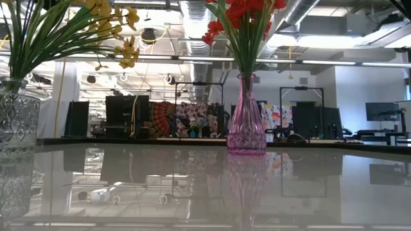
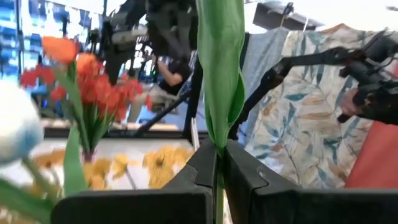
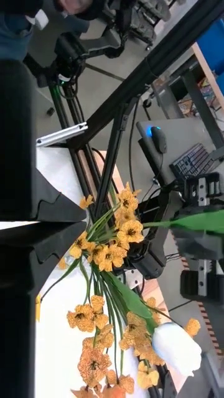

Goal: Sort flowers into vase by color
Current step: Put the white flower into the transparent vase

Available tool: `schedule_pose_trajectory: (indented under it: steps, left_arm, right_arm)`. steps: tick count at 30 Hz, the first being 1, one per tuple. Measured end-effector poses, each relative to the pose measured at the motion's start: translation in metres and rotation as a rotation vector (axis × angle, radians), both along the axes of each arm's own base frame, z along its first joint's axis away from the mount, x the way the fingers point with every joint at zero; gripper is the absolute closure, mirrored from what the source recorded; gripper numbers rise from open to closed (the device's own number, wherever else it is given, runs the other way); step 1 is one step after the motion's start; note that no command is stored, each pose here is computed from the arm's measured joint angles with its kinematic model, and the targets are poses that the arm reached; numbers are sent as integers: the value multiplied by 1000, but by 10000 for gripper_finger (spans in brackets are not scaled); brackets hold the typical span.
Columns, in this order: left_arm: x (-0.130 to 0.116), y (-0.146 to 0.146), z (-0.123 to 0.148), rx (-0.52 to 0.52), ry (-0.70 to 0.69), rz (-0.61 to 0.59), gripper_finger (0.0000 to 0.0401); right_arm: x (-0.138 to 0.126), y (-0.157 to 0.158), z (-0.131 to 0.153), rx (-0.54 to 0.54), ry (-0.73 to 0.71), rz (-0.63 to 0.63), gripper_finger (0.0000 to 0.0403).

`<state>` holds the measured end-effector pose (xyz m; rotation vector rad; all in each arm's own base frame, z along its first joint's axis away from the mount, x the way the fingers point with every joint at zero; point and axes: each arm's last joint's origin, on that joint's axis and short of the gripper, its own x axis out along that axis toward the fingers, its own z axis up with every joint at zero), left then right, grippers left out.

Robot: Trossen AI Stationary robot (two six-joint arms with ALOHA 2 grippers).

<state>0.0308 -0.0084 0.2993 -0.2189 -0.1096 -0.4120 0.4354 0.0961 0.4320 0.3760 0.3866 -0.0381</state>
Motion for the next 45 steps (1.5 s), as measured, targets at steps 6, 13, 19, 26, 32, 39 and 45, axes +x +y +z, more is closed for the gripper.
schedule_pose_trajectory:
  steps: [6,13,19,26,32,39,45]
  left_arm:
    - [2,2,-11,31,66,36,401]
    - [2,2,-15,68,87,48,401]
    - [3,2,-26,64,174,36,401]
    - [2,1,-30,43,210,8,401]
    - [1,1,-36,-17,278,3,400]
    - [1,0,-40,-46,321,0,382]
    - [1,0,-40,-46,320,2,353]
  right_arm:
    - [0,1,0,-11,2,39,376]
    - [0,1,0,-21,2,62,376]
    - [0,2,0,-15,3,78,376]
    - [0,2,0,-19,4,89,376]
    - [0,2,0,-34,3,96,376]
    - [0,2,0,-43,2,100,376]
    - [0,3,-1,-42,3,112,376]
